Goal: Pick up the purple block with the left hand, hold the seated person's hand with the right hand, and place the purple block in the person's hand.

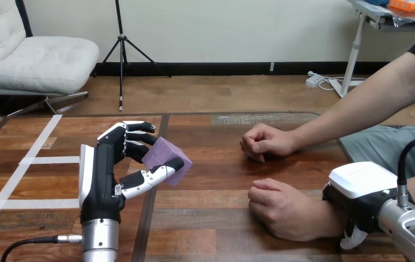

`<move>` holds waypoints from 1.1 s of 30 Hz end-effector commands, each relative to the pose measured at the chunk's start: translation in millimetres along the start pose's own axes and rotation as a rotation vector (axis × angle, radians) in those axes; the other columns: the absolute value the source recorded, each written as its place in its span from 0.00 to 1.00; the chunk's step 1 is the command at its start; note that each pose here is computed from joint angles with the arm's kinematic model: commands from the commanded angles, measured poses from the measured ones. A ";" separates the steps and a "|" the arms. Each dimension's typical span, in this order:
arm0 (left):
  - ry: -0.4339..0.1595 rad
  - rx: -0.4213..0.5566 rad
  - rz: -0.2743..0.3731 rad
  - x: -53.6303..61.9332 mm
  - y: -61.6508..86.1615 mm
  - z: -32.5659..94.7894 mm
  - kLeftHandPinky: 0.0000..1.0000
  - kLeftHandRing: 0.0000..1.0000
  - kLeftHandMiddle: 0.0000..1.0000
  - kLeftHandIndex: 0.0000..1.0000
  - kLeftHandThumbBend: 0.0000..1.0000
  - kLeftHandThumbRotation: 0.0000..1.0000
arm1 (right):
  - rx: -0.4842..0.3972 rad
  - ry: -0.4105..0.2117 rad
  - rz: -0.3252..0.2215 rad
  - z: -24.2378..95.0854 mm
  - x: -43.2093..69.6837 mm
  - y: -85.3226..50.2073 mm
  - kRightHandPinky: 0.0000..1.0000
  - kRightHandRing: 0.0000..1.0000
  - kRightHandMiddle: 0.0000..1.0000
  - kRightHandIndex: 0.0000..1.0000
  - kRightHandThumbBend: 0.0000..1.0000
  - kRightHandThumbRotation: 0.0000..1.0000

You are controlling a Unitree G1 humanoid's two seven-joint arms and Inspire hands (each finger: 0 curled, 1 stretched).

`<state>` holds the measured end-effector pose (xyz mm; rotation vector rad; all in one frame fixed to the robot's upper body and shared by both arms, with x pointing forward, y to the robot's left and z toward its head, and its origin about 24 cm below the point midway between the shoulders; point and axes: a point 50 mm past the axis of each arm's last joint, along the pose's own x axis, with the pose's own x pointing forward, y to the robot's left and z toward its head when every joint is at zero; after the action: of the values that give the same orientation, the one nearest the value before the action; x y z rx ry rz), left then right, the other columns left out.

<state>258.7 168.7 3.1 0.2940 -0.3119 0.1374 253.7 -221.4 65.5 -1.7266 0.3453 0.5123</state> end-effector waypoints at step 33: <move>-0.111 -0.043 0.015 14.2 -1.0 19.9 0.40 0.44 0.50 0.55 0.74 0.02 | 0.125 -0.003 -0.123 -4.0 -6.2 -22.4 0.24 0.35 0.44 0.56 0.76 0.00</move>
<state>258.1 167.9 5.6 0.2913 -0.3249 0.1306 256.3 -222.9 70.1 -1.6346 0.3506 0.4655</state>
